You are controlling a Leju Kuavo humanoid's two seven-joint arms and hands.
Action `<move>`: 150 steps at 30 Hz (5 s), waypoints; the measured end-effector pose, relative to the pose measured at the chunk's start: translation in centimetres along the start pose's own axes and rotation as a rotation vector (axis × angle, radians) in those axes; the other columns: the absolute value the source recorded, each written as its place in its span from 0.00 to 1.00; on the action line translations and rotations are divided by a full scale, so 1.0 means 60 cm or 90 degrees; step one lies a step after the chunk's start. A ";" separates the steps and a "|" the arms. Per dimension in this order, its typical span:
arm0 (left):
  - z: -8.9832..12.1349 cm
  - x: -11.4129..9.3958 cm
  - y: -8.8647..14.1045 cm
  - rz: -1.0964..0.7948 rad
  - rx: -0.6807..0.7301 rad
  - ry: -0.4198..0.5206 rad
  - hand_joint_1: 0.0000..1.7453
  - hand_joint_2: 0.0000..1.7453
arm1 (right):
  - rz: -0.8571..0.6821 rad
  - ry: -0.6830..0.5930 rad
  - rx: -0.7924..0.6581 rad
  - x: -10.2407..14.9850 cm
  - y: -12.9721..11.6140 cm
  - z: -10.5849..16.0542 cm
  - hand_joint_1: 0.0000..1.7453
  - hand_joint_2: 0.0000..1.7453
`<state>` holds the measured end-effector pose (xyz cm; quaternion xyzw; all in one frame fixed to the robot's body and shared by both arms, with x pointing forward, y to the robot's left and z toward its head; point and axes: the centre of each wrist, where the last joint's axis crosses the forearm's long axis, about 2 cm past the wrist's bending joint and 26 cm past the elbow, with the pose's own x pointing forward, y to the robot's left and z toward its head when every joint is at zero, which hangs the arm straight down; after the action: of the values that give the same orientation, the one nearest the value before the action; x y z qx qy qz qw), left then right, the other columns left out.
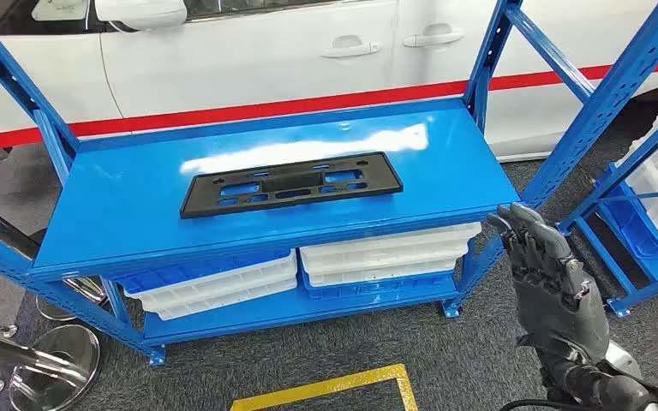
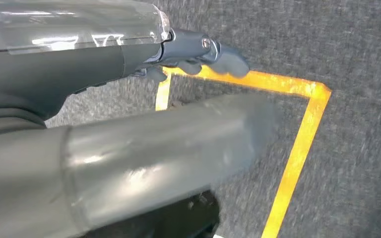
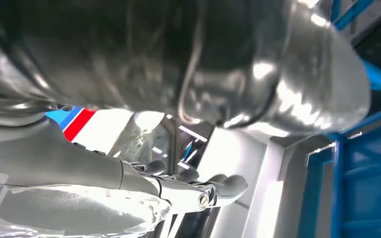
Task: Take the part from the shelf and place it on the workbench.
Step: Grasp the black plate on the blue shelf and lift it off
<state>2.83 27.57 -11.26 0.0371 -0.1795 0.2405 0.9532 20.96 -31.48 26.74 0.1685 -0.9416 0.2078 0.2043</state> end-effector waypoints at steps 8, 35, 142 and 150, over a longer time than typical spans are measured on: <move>-0.001 0.005 -0.004 -0.002 -0.005 -0.005 0.00 0.00 | 0.002 -0.008 -0.002 -0.004 0.003 -0.007 0.00 0.00; -0.003 0.012 -0.006 -0.014 -0.006 -0.019 0.00 0.00 | 0.021 -0.023 0.016 -0.015 0.012 -0.023 0.00 0.00; -0.016 0.051 0.035 -0.206 -0.047 -0.032 0.00 0.00 | 1.040 0.686 0.331 -0.426 0.134 0.042 0.98 1.00; -0.017 0.053 0.039 -0.210 -0.065 -0.053 0.00 0.75 | 1.045 0.724 0.323 -0.425 0.109 0.059 0.99 1.00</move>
<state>4.67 31.23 -11.07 0.0278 -0.2223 0.0699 0.9721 39.15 -21.61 10.09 -0.6114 -0.4594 0.5253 0.3732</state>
